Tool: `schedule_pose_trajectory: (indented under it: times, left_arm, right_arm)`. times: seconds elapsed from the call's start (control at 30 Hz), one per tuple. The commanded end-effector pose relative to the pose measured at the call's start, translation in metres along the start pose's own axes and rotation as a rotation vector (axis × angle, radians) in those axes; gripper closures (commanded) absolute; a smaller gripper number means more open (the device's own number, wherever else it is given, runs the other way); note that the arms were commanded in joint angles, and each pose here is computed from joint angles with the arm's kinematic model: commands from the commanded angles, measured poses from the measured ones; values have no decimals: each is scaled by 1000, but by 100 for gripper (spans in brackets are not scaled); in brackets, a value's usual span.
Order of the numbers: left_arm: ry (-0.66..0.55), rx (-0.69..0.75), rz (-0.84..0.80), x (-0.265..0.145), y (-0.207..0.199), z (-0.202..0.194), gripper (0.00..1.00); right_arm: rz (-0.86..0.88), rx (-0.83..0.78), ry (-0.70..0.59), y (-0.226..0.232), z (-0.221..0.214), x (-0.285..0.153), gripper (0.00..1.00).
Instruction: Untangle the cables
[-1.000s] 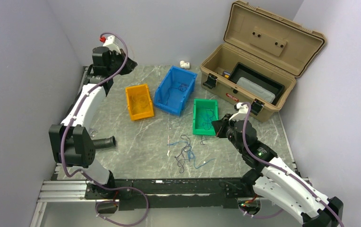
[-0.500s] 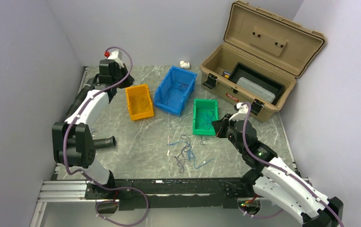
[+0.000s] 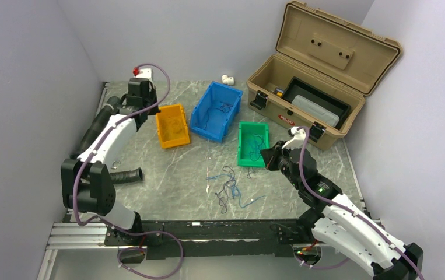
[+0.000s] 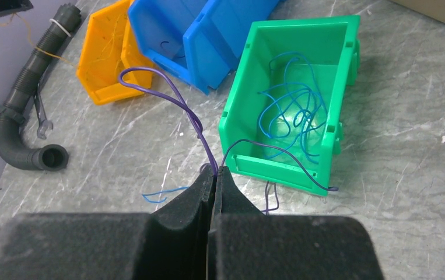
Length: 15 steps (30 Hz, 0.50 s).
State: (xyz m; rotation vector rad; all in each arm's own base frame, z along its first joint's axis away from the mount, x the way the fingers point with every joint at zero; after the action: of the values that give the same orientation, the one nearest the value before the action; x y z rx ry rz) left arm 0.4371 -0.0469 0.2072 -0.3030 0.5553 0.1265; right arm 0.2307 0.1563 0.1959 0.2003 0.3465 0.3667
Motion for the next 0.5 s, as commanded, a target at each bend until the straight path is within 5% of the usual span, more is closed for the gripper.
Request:
schedule_pose_trajectory:
  times: [0.0,0.23,0.47]
  left_arm:
    - [-20,71,75,-2,10,-7,100]
    - [-67,182,114,15,-2,-4,100]
    - [-59,308,-34,50,-53,-25,100]
  right_arm:
    - [36,11,-46,10,21,-4,100]
    - [36,18,-50,9,21,-8,100]
    - [23,17,-53,6,24,-12,100]
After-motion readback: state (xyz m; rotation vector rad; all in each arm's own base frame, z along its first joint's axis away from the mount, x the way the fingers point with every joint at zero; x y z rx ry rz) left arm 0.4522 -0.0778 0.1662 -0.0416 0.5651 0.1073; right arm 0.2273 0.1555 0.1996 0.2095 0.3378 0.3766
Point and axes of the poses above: each gripper's point midway between its finger pads, its own x axis out along the fingers, its own y axis along the line the jaws close on, z = x × y, the point moved 1 cm from there along -x, back along the fingers, and after that the axes turned 12 degrees about -x, right-handed, at the moved point
